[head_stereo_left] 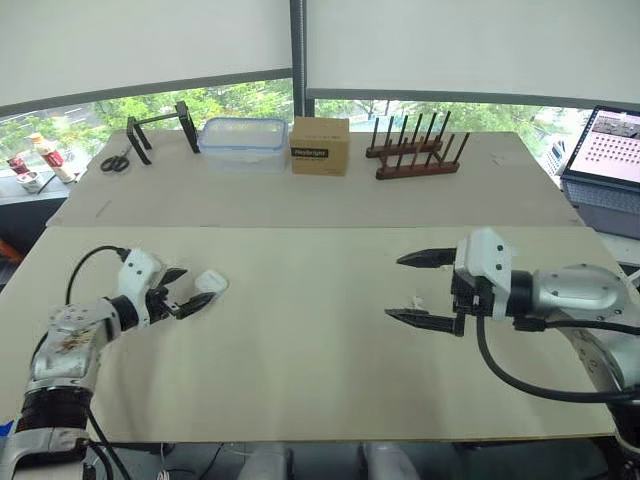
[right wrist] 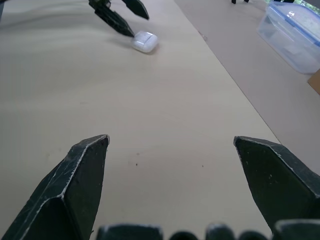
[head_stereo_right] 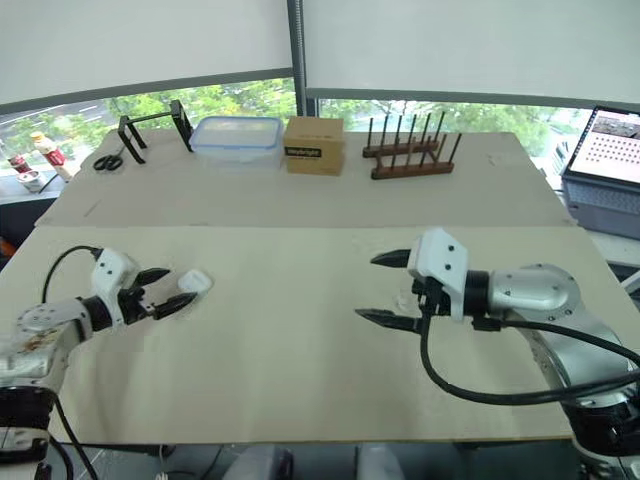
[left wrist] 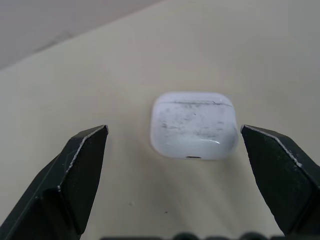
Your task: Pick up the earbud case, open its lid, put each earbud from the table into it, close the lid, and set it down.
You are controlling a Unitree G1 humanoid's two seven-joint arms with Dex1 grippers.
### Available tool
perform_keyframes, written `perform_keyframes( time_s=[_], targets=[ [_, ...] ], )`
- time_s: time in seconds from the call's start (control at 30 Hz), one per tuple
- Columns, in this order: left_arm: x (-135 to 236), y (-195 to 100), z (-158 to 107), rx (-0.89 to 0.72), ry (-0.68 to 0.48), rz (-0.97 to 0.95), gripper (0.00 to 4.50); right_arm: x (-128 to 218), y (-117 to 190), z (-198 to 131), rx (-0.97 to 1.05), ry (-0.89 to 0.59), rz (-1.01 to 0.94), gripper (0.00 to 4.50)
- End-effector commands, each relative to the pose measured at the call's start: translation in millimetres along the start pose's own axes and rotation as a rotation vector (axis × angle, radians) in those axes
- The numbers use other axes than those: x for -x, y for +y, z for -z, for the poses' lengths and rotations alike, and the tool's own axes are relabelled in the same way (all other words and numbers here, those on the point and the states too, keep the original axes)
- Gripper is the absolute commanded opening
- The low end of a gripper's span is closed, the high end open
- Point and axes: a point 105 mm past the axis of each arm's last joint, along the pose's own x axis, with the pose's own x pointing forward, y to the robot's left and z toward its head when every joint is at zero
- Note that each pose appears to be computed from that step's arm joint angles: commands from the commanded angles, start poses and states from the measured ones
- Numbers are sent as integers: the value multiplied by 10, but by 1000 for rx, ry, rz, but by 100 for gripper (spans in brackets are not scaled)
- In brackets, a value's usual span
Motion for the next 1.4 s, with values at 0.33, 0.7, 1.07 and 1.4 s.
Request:
perform_keyframes(
  time_s=[0.33, 0.7, 1.07, 1.4],
  targets=[
    [-265, 39, -26, -50, 18, 38, 450, -76, 114, -167, 9, -58, -45, 444],
    [-156, -67, 163, -53, 128, 186, 263, -94, 90, -322, 37, -94, -49, 450],
    [-608, -1145, -1010, -481, -317, 506, 263, -262, 91, -293, -303, -74, -64, 450],
    [-542, -1713, -1281, -673, -586, 621, 263, -440, 107, -173, -696, -61, -108, 450]
  ],
)
